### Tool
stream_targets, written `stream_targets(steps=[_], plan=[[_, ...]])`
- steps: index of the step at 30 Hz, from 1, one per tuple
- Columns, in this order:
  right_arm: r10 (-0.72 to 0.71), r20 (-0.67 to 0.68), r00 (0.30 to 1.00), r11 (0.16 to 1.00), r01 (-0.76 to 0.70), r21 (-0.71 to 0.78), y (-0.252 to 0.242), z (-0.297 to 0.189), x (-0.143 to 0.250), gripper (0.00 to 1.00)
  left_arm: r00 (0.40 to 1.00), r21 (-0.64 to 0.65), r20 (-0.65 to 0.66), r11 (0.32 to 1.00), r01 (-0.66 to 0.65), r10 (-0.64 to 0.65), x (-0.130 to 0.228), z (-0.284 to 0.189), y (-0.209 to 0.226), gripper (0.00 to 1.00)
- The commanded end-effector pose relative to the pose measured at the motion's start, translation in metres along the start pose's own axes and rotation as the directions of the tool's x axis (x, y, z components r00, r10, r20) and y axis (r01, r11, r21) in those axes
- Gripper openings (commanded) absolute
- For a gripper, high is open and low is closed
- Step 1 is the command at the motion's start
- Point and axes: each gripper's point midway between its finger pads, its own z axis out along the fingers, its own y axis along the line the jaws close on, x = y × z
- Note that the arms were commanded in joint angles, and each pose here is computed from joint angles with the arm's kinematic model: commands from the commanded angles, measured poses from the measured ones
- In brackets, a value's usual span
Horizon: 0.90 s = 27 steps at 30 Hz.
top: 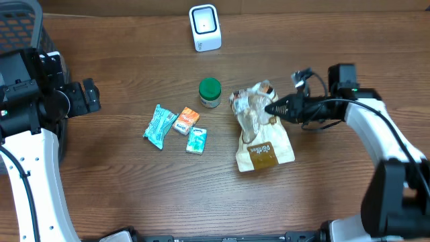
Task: Scan the item barcode
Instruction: 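Lift the bag upright with the right gripper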
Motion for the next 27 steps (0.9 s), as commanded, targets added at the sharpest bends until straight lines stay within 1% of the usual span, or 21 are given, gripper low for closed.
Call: stream_targets(steps=[1, 4, 5, 8, 11, 15, 19, 21, 27], plan=[[-0.090, 0.028, 0.996, 0.995, 0.091, -0.047, 0.033, -0.011, -0.006, 0.04, 1.000, 0.009, 0.006, 1.000, -0.013, 0.013, -0.002, 0.000, -0.002, 1.00], [-0.054, 0.013, 0.998, 0.998, 0.055, -0.024, 0.028, -0.010, -0.002, 0.04, 1.000, 0.009, 0.006, 1.000, -0.013, 0.013, -0.002, 0.000, -0.002, 0.99], [-0.033, 0.002, 0.999, 0.999, 0.033, 0.005, 0.021, -0.008, 0.001, 0.04, 1.000, 0.009, 0.006, 1.000, -0.013, 0.013, -0.002, 0.000, -0.002, 0.99], [0.012, -0.023, 1.000, 0.987, -0.008, 0.161, -0.007, -0.004, 0.008, 0.04, 1.000, 0.009, 0.006, 1.000, -0.013, 0.013, -0.002, 0.000, -0.002, 1.00], [0.072, -0.025, 0.997, 0.932, -0.058, 0.358, -0.036, -0.004, 0.014, 0.04, 1.000, 0.009, 0.006, 1.000, -0.013, 0.013, -0.002, 0.000, -0.002, 1.00], [0.084, -0.055, 0.995, 0.881, -0.048, 0.470, -0.043, 0.000, 0.022, 0.04, 1.000, 0.009, 0.006, 1.000, -0.013, 0.013, -0.002, 0.000, -0.002, 1.00], [0.108, -0.042, 0.993, 0.778, -0.058, 0.626, -0.052, -0.007, 0.023, 0.04, 1.000, 0.009, 0.006, 1.000, -0.013, 0.013, -0.002, 0.000, -0.002, 1.00], [0.115, -0.048, 0.992, 0.743, -0.054, 0.667, -0.054, -0.005, 0.027, 0.04, 1.000, 0.009, 0.006, 1.000, -0.013, 0.013, -0.002, 0.000, -0.002, 1.00], [0.119, -0.092, 0.989, 0.732, -0.025, 0.680, -0.047, 0.024, 0.041, 0.04, 1.000, 0.009, 0.006, 1.000, -0.013, 0.013, -0.002, 0.000, -0.002, 1.00]])
